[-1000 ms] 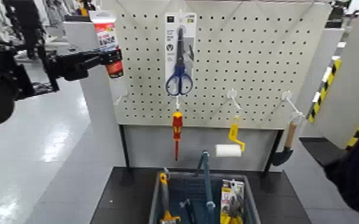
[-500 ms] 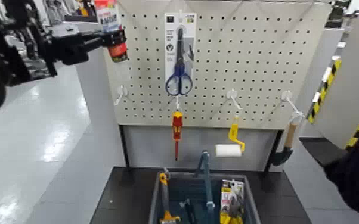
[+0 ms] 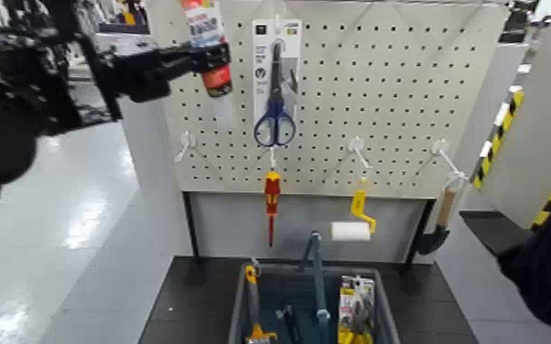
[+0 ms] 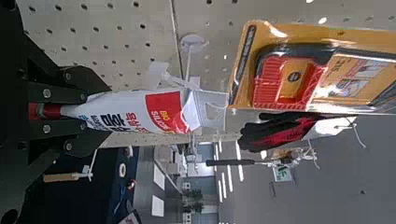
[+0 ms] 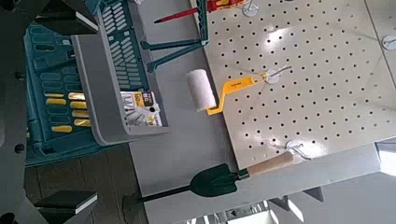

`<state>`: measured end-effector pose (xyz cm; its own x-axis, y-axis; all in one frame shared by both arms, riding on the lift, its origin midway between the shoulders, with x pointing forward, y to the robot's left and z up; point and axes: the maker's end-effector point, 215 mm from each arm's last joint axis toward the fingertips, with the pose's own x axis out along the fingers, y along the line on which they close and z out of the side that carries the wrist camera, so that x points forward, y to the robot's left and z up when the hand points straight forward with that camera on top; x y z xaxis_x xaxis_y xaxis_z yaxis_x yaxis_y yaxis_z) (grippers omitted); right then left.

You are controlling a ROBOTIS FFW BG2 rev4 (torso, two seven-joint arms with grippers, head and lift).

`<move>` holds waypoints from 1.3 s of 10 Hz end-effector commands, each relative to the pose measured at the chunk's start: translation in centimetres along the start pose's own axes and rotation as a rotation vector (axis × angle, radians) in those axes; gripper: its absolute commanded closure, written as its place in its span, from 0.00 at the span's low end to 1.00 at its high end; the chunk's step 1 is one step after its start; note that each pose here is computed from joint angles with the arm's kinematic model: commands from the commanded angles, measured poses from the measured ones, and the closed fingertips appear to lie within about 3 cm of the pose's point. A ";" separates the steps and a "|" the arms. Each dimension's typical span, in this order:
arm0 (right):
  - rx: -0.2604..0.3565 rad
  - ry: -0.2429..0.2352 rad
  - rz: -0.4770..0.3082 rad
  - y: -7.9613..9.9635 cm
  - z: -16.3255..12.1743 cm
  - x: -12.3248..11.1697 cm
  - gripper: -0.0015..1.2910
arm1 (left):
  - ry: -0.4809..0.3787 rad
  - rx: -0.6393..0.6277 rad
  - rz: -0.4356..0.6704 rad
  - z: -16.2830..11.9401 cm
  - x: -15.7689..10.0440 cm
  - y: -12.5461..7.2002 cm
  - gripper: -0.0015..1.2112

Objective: Put the red glue tube into the crate.

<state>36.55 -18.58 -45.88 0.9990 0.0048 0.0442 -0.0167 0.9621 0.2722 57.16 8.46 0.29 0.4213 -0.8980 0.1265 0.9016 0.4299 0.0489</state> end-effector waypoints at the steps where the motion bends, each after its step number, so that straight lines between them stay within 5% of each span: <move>1: 0.003 0.000 0.000 0.1 0.0 0.0 0.05 | 0.000 -0.125 -0.071 -4.4 2.8 -2.5 0.93; 6: 0.005 -0.001 0.005 0.3 0.0 0.1 0.05 | 0.054 -0.314 -0.139 -13.3 5.6 -5.6 0.93; 13: 0.006 -0.002 0.011 0.5 0.0 0.2 0.05 | 0.150 -0.510 -0.164 -24.3 5.9 -8.8 0.93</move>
<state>36.72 -18.23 -45.79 0.9987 0.0159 0.0491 -0.0287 0.9614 0.2738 54.16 -2.82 -22.61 0.2458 -0.9691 0.0218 0.8808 0.2139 -0.4224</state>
